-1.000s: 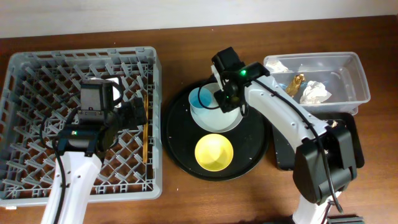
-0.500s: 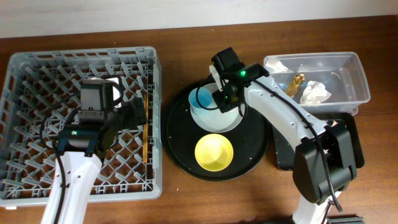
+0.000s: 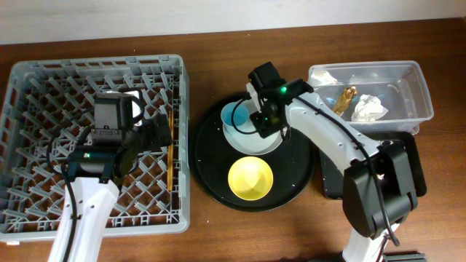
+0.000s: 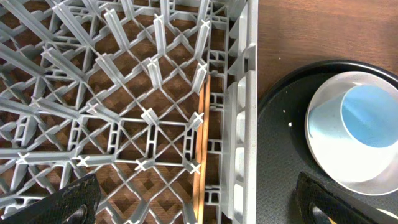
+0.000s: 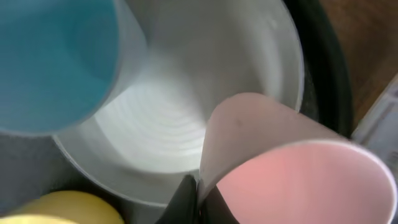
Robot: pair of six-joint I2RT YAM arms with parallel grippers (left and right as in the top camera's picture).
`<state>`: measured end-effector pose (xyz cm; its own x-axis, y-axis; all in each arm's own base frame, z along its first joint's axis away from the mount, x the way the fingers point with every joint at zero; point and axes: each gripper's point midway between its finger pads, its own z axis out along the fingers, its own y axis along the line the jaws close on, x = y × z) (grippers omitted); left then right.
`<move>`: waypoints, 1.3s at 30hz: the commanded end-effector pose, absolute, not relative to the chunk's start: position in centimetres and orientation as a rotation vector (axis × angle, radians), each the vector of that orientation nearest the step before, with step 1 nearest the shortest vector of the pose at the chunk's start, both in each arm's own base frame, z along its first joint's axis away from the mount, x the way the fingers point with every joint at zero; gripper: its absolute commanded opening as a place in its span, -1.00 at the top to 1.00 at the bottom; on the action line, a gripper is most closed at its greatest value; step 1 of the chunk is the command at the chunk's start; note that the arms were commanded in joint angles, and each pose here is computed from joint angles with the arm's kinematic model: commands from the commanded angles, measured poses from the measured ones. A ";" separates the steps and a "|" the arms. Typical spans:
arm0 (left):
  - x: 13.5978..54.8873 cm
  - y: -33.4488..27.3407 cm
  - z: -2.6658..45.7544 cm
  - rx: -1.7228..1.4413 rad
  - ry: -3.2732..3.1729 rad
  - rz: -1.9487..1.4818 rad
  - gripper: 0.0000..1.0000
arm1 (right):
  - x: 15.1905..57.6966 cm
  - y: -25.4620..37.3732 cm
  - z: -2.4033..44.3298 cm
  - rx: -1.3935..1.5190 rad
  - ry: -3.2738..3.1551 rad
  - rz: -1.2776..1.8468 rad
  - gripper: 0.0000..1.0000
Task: Sort waste into correct bins and load items into the dishwasher rack
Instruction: 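Grasp the pink cup on the white plate with the right gripper, then lift the pink cup and swing it toward the left gripper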
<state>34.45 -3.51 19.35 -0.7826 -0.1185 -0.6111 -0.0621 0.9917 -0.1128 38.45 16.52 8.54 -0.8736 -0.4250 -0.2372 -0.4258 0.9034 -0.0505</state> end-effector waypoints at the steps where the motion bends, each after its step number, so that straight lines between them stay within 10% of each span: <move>1: 34.7 -3.3 20.4 -0.142 2.441 -0.113 -0.98 | 39.5 16.8 13.9 -0.620 2.760 0.003 0.92; 16: 34.7 -3.3 20.4 -0.142 2.441 -0.113 -0.98 | 29.7 14.9 35.8 -0.562 2.463 0.584 0.92; 39: 24.5 -16.1 34.2 0.633 1.803 -1.779 -0.95 | 22.4 20.4 38.0 -1.042 1.973 1.488 0.92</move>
